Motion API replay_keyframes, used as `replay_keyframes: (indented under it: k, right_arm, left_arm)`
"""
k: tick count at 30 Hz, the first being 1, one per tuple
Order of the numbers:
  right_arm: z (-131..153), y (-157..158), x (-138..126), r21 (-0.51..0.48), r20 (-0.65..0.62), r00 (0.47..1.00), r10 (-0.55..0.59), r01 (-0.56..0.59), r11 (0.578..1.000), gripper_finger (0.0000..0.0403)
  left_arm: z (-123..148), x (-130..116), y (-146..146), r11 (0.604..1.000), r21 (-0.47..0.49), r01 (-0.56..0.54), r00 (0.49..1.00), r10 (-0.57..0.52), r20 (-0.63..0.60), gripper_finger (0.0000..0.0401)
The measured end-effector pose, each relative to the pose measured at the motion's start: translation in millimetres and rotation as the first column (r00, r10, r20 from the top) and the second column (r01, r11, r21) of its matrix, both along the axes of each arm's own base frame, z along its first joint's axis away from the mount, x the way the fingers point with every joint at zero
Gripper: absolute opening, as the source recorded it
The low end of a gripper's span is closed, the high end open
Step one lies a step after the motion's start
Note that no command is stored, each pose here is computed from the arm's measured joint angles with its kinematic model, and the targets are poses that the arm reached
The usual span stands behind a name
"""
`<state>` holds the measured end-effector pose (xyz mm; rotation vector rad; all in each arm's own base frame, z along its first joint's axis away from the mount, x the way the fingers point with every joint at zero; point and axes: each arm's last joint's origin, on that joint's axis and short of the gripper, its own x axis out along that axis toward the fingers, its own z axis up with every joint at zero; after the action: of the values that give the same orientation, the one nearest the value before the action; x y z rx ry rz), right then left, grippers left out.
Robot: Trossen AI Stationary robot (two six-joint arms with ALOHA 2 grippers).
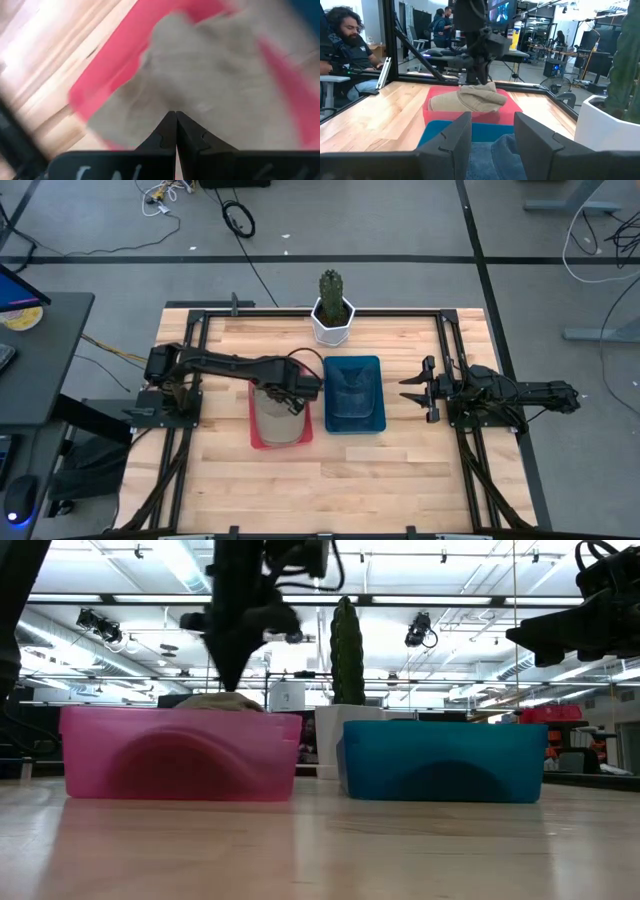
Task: Pick & Place hat
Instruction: Return to Home Position
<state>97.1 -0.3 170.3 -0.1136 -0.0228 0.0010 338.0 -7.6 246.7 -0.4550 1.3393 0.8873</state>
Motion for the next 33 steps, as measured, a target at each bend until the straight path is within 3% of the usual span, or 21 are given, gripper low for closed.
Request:
replay_keyframes:
  k: [8, 13, 22, 33]
  right_arm:
    - [0, 0, 0, 0.0, 0.0, 1.0, 0.001, -0.001, 1.0, 0.0153]
    - [0, 0, 0, 0.0, 0.0, 1.0, 0.001, -0.001, 1.0, 0.0153]
    - [0, 0, 0, 0.0, 0.0, 1.0, 0.0, 0.0, 1.0, 0.0153]
    - [0, 0, 0, 0.0, 0.0, 1.0, 0.0, 0.0, 1.0, 0.0153]
  left_arm:
    - [12, 24, -2, 1.0, -0.011, 0.005, 0.968, -0.002, 0.25, 0.0003]
    - [15, 33, -2, 0.995, 0.026, 0.098, 0.944, -0.101, 0.314, 0.0003]
    - [16, 37, -15, 0.991, 0.038, 0.131, 0.924, -0.136, 0.357, 0.0003]
    - [16, 37, -17, 0.964, 0.079, 0.254, 0.911, -0.266, 0.315, 0.0003]
